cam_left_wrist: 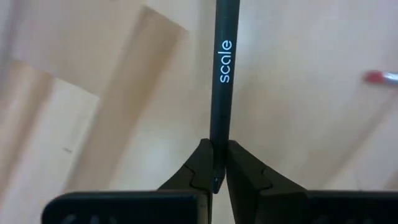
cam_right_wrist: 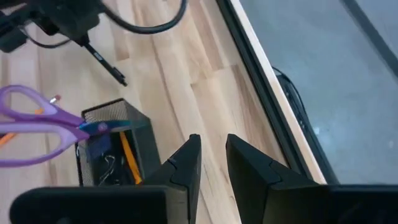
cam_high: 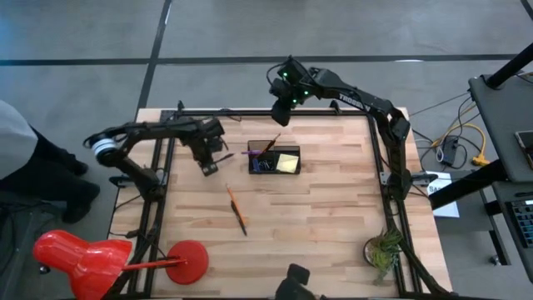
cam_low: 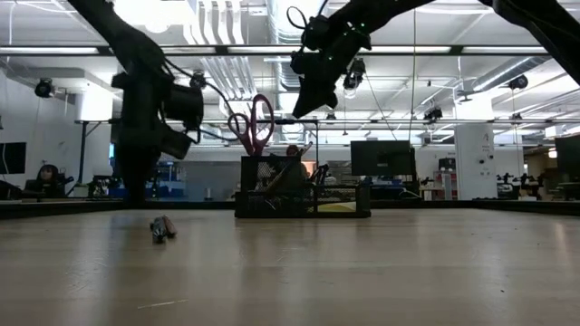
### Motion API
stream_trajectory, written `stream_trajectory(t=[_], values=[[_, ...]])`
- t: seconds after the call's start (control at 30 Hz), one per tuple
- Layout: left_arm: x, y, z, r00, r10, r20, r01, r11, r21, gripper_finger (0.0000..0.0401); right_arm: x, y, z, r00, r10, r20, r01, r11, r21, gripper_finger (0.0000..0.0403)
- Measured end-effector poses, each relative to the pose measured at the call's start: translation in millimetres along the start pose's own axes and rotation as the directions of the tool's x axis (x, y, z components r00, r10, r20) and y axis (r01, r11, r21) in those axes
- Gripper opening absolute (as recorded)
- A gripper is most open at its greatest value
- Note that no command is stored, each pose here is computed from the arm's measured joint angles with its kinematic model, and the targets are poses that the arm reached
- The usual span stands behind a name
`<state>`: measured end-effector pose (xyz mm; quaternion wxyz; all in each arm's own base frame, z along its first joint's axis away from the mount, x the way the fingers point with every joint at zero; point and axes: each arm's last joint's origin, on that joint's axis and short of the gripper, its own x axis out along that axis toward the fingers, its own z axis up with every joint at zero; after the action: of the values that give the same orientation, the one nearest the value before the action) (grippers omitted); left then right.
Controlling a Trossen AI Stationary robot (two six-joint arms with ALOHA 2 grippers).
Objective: Pick and place office supplies into organizer
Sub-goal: Put the top black pen into the black desk organizer
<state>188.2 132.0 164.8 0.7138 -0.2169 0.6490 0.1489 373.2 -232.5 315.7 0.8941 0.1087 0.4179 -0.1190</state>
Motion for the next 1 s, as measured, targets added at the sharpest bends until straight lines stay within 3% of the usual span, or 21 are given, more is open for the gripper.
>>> stream_trajectory(t=[0.4, 0.53, 0.77, 1.0], values=[[-24.0, -56.2, -30.1, 0.991, 0.025, 0.128, -0.022, 0.999, -0.027, 0.0008, -25.0, 62.0, 12.3, 0.995, 0.077, 0.062, -0.067, 0.987, -0.15, 0.0068], [-35.8, -66.6, -37.1, 0.975, 0.078, 0.208, -0.066, 0.996, -0.061, 0.0008, -39.8, 75.9, 15.2, 0.995, 0.014, 0.1, 0.002, 0.988, -0.154, 0.0068], [-59.1, -73.0, -42.6, 0.919, 0.146, 0.365, -0.12, 0.988, -0.093, 0.0008, -50.4, 95.8, 10.5, 0.998, 0.002, 0.067, 0.011, 0.981, -0.192, 0.0068], [-94.4, -84.8, -45.4, 0.817, 0.064, 0.573, -0.122, 0.991, 0.063, 0.0007, -47.2, 133.1, 6.9, 0.997, 0.064, 0.043, -0.049, 0.959, -0.278, 0.0075]])
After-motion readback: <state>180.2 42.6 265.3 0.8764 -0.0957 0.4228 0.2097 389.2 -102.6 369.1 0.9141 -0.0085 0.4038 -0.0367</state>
